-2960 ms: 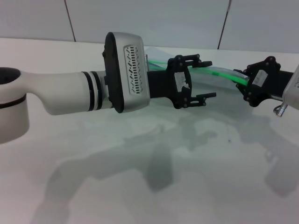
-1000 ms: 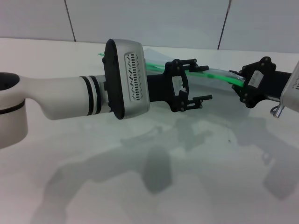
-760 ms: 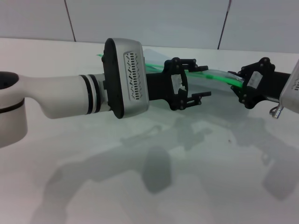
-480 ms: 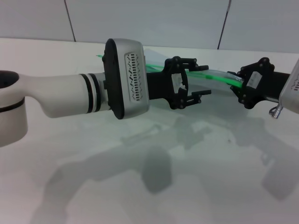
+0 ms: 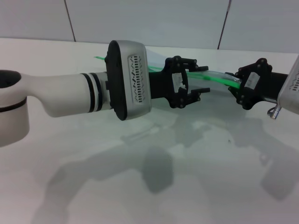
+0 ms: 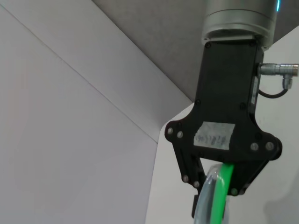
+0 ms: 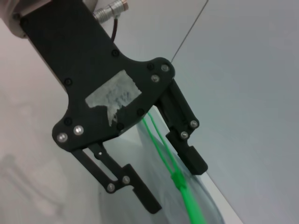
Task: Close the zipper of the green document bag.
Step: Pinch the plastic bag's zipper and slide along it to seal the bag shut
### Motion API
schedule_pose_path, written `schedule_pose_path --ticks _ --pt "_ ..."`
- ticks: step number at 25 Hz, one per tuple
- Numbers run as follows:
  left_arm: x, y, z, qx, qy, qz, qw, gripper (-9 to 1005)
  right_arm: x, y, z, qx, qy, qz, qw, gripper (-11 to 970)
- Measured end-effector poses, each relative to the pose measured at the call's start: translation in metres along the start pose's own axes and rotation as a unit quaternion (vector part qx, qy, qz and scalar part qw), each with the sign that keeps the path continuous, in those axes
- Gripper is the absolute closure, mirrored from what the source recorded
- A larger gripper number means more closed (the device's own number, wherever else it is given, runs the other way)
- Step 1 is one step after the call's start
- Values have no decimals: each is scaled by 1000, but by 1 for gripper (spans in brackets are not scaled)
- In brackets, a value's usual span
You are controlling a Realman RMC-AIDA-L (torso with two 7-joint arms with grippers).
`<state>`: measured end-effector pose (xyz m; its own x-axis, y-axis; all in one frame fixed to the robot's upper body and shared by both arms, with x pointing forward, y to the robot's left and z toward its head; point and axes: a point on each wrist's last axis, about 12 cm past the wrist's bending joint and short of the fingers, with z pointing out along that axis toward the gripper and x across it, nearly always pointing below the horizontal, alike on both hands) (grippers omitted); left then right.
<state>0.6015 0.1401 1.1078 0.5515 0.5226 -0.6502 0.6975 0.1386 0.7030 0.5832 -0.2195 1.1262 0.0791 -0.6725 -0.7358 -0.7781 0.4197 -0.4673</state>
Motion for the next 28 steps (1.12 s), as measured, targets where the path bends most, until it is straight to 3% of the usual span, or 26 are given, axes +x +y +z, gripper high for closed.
schedule_pose_path --ticks 28 --pt "1 2 5 6 1 30 1000 715 -7 0 4 -5 -16 5 1000 904"
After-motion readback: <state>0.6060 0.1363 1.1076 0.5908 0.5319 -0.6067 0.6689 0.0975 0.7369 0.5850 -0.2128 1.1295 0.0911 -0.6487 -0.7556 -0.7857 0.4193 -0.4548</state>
